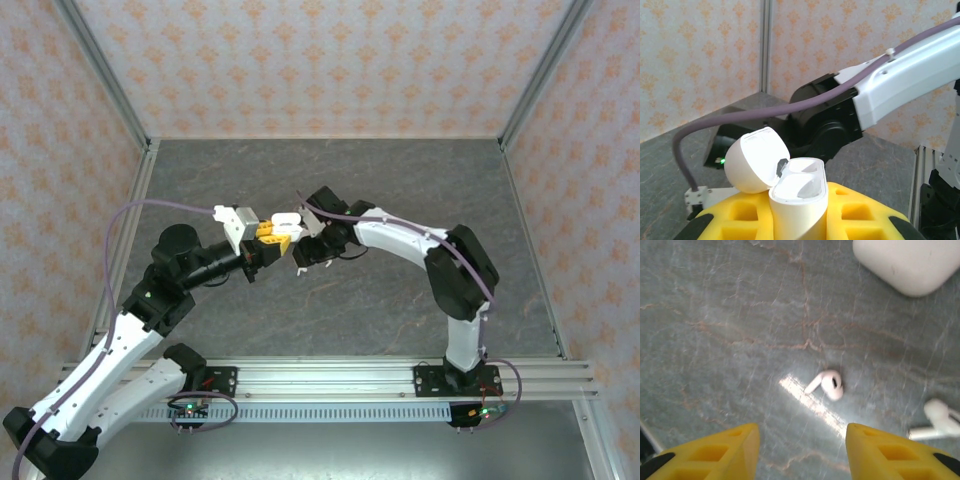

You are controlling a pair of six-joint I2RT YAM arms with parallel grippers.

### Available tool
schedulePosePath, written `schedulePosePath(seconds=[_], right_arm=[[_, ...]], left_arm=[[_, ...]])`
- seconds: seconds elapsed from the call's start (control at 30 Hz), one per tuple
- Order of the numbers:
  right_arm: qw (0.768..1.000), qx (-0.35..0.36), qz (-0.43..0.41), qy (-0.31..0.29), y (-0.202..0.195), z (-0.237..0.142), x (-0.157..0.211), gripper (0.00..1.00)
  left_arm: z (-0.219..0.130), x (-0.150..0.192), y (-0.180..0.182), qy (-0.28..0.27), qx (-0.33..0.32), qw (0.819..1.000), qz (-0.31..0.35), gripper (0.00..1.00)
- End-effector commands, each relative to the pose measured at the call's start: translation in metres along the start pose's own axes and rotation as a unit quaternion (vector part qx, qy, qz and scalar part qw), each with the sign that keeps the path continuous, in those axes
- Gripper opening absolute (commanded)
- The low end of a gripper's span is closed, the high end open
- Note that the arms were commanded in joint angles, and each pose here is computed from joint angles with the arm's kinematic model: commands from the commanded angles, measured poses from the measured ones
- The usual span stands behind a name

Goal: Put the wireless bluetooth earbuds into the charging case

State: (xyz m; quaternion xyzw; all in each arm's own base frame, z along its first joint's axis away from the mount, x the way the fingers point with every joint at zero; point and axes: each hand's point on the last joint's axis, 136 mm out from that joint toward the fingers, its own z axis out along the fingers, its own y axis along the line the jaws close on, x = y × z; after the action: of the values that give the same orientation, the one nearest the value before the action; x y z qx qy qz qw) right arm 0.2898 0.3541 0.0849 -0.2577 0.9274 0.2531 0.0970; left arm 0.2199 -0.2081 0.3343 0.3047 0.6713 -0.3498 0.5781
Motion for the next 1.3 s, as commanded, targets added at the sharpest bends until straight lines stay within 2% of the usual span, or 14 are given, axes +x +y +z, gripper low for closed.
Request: schedulePosePath(seconds=[0.0, 0.47, 0.93, 1.07, 1.27], right_arm=[[0.999, 0.023, -0.026, 0.01, -0.006, 0.008, -0.008, 0.48], [0.996, 0.012, -0.029, 0.083, -0.014, 0.05, 0.012, 0.39], [0.992, 0.002, -0.03, 0.119, -0.014, 0.065, 0.028, 0.27], [0.993, -0.005, -0.034, 0.114, -0.01, 0.061, 0.026, 0.22], [0.997, -0.016, -0.039, 0.062, 0.001, 0.037, 0.012, 0.17]], left_arm=[[-0.005, -0.017, -0.008, -0.018, 0.01, 1.0, 0.018, 0.01], [0.0, -0.013, -0.004, -0.012, 0.006, 1.0, 0.013, 0.01], [0.004, -0.01, -0.003, -0.005, 0.007, 1.0, 0.008, 0.01], [0.003, -0.01, -0.001, -0.006, 0.003, 1.0, 0.009, 0.01], [0.002, -0.01, 0.001, -0.008, -0.004, 1.0, 0.008, 0.02]])
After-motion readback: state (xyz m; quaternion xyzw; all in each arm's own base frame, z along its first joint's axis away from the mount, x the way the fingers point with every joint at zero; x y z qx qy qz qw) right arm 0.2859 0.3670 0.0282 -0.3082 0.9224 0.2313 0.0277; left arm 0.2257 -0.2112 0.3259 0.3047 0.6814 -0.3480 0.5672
